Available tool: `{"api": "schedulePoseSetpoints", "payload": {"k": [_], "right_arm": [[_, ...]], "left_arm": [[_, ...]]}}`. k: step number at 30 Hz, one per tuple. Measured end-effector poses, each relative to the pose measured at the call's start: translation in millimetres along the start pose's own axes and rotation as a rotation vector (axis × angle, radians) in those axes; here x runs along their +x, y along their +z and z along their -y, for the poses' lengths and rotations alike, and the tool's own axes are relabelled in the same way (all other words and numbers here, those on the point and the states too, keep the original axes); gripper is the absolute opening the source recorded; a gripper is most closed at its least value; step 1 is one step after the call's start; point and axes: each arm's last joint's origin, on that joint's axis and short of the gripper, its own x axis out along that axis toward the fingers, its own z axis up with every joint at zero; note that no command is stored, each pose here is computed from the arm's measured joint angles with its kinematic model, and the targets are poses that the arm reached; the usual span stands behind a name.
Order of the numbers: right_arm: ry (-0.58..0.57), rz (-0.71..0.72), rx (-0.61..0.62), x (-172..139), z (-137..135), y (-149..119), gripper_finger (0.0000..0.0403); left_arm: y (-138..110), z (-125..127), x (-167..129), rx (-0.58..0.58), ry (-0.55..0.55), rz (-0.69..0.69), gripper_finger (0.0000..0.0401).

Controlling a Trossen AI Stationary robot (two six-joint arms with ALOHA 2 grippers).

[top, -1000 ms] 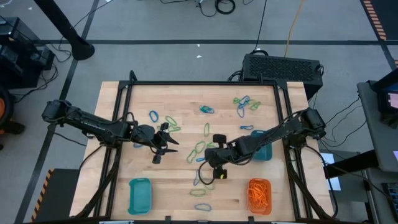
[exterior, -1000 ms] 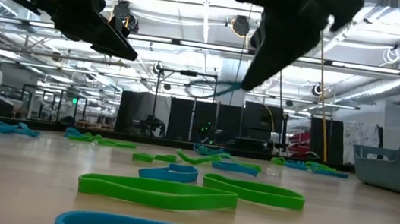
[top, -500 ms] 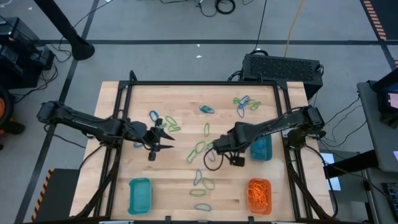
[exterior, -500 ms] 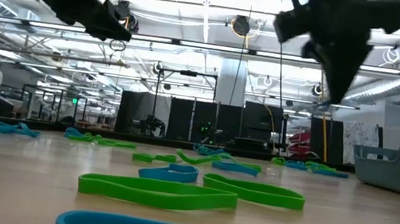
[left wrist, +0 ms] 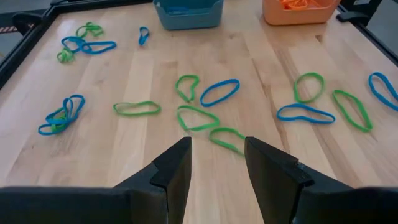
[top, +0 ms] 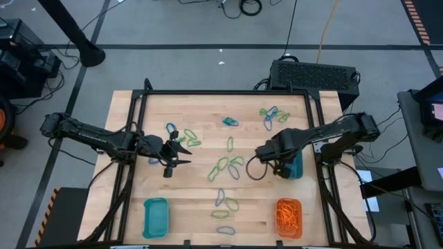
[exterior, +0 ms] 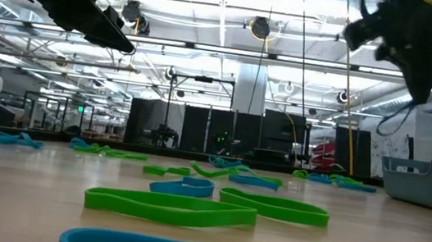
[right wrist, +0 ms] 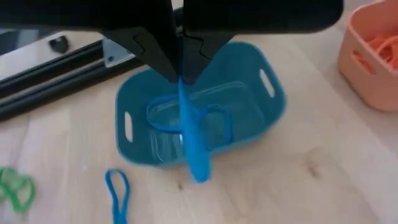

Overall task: Sort rubber bands into baskets
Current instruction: Put the blue rubber band into the dark blue bin

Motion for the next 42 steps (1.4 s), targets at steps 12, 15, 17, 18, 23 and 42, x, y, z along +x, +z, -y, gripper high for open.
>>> {"api": "schedulePoseSetpoints", "payload": {"k": [12, 15, 17, 18, 23, 42], "right_arm": [[0.133, 0.016, 0.239, 52.9, 21.8, -37.1, 0.0], [0.17, 0.013, 0.276, 59.5, 20.5, -37.7, 0.0], [0.181, 0.004, 0.29, 63.8, 19.7, -37.8, 0.0], [0.183, 0.003, 0.297, 65.5, 19.5, -37.9, 0.0], [0.186, 0.007, 0.324, 72.8, 18.5, -37.4, 0.0002], [0.196, 0.019, 0.34, 73.3, 18.0, -35.8, 0.0087]], "left_arm": [[0.0, -3.5, -0.2, -0.02, 0.125, -0.002, 0.0157], [0.5, -6.6, -0.8, -0.027, 0.232, 0.003, 0.0157], [2.4, -7.8, -1.0, -0.032, 0.271, 0.022, 0.0157], [3.8, -8.2, -1.2, -0.035, 0.282, 0.036, 0.0157], [1.3, -8.3, 0.0, -0.009, 0.293, 0.053, 0.0157], [-44.4, -34.5, 8.0, -0.094, 0.374, 0.083, 0.0157]]}}
